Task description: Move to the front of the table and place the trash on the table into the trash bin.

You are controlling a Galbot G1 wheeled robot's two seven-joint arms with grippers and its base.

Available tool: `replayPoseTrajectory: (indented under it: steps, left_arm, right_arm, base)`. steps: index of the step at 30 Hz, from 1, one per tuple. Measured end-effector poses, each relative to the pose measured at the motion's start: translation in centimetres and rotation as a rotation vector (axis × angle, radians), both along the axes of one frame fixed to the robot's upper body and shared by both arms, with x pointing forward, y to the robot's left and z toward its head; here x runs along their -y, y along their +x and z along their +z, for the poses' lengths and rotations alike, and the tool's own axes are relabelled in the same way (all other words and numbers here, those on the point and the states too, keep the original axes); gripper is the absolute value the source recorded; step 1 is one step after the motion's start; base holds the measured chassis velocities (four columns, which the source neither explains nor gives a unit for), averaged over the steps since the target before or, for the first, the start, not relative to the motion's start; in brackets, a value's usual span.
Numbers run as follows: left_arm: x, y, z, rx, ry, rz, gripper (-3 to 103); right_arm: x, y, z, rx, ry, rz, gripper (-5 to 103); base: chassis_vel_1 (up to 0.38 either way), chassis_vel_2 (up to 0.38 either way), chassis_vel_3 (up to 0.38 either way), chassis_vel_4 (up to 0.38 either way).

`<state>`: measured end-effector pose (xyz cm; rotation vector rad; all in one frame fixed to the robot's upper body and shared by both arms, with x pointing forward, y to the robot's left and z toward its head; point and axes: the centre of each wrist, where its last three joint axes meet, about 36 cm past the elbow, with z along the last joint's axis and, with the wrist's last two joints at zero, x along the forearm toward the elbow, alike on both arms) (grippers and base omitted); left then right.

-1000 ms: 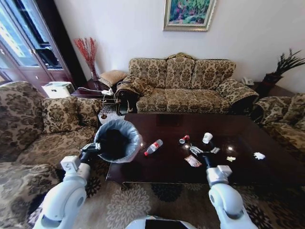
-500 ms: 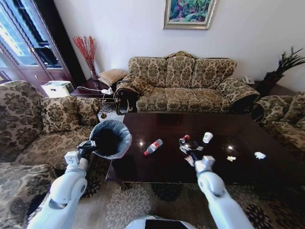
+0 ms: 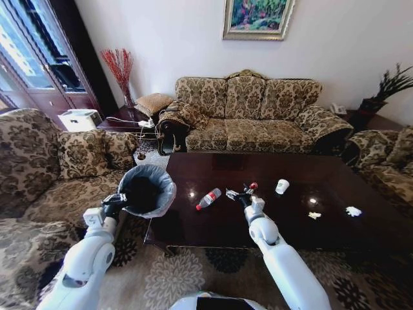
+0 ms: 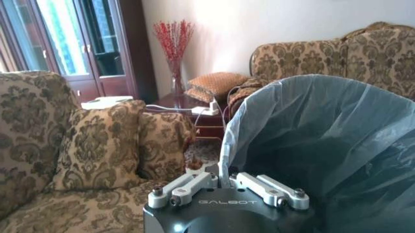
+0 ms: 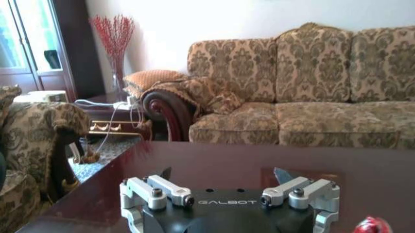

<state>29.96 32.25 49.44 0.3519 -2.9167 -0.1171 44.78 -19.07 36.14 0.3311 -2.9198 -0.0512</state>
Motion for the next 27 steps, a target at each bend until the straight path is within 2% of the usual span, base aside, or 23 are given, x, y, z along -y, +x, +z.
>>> replayPoseTrajectory:
  steps: [8, 13, 14, 17, 21, 27]
  left_arm:
    - [0.2, 0.0, -0.3, -0.003, -0.005, -0.005, 3]
    - [0.5, 0.0, -0.4, -0.004, -0.012, -0.012, 3]
    - [0.5, 0.0, -0.4, -0.004, -0.012, -0.012, 3]
    - [0.6, -0.1, -0.5, 0.008, -0.009, -0.02, 3]
    - [0.7, -0.2, -0.5, 0.015, -0.006, -0.037, 3]
    - [0.7, -0.3, -0.6, 0.02, -0.008, -0.048, 3]
  right_arm:
    - [-2.4, 1.9, -2.5, -0.072, 0.009, -0.049, 100]
    - [-6.2, 3.5, -4.0, -0.129, 0.018, -0.133, 100]
    - [-6.2, 3.5, -4.0, -0.129, 0.018, -0.133, 100]
    - [-8.5, 3.6, -4.0, -0.205, 0.046, -0.209, 100]
    - [-9.4, 4.1, -4.5, -0.26, 0.073, -0.249, 100]
    - [-9.4, 4.9, -5.5, -0.32, 0.111, -0.292, 100]
  base:
    - [0.031, 0.027, 0.043, 0.037]
    - [0.041, 0.042, 0.044, 0.041]
    - [0.05, 0.025, 0.029, 0.041]
    - [0.0, 0.0, 0.0, 0.0]
    - [0.0, 0.0, 0.0, 0.0]
    - [0.0, 0.0, 0.0, 0.0]
